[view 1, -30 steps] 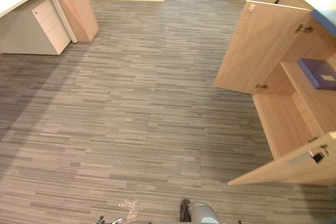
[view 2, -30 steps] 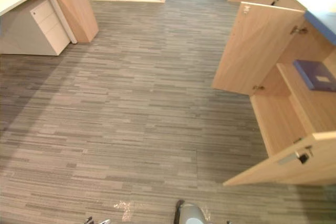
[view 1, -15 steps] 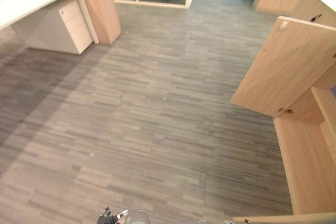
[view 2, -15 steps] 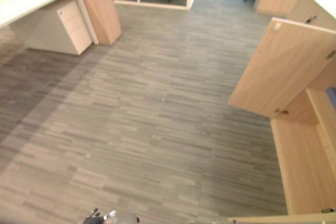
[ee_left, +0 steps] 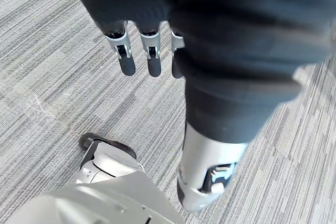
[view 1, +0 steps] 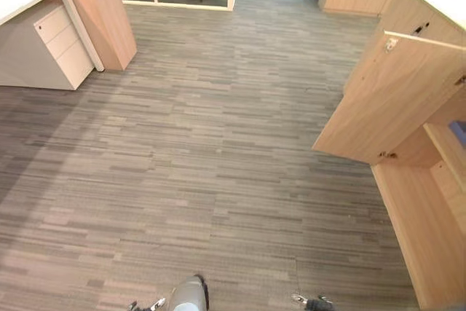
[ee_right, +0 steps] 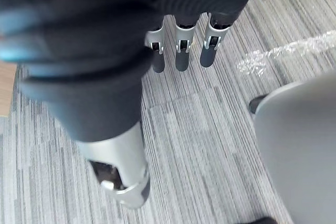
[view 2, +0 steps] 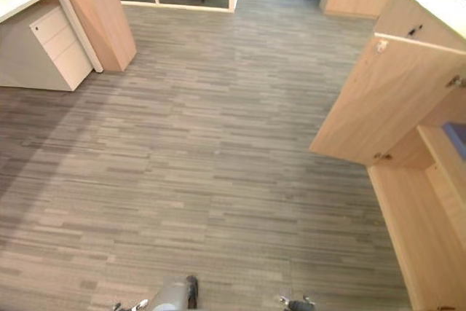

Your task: Walk over to the cabinet, pick up the folder, carry it to the office cabinet, place the folder inside the office cabinet, then close the office cabinet door

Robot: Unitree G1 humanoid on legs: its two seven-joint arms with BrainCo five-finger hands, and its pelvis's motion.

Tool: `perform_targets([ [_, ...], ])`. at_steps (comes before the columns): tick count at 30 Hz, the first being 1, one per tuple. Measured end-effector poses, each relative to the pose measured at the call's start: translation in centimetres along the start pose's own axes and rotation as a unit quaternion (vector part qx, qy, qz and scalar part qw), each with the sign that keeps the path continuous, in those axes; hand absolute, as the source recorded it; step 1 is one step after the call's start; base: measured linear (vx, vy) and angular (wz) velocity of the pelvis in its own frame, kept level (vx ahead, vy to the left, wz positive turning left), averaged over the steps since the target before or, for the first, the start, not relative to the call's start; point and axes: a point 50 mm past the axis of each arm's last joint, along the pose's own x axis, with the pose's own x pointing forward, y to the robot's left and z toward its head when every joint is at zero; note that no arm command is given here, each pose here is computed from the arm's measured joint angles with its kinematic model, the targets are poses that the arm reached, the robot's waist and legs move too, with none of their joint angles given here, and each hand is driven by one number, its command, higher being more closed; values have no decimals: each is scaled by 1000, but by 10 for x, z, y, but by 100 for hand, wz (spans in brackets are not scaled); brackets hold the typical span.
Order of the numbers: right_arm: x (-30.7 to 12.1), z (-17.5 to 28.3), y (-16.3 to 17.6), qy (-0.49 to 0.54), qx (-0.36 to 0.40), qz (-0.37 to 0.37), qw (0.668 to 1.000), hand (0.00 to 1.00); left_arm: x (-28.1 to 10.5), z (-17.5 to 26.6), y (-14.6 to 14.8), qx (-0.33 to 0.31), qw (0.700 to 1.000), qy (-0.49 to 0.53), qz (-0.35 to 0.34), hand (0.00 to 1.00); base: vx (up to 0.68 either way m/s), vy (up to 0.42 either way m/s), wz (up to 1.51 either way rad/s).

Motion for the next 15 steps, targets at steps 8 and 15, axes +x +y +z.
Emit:
perform_targets([
  [8, 5, 10, -21, -10, -7, -23, 1000, 0, -3, -13, 3, 33, 999, 17, -4, 0, 139, 174, -53],
  [15, 5, 27, -15, -45, 4, -22, 999, 0, -6, -27, 5, 40, 998, 40, -1, 0, 106, 37, -6],
])
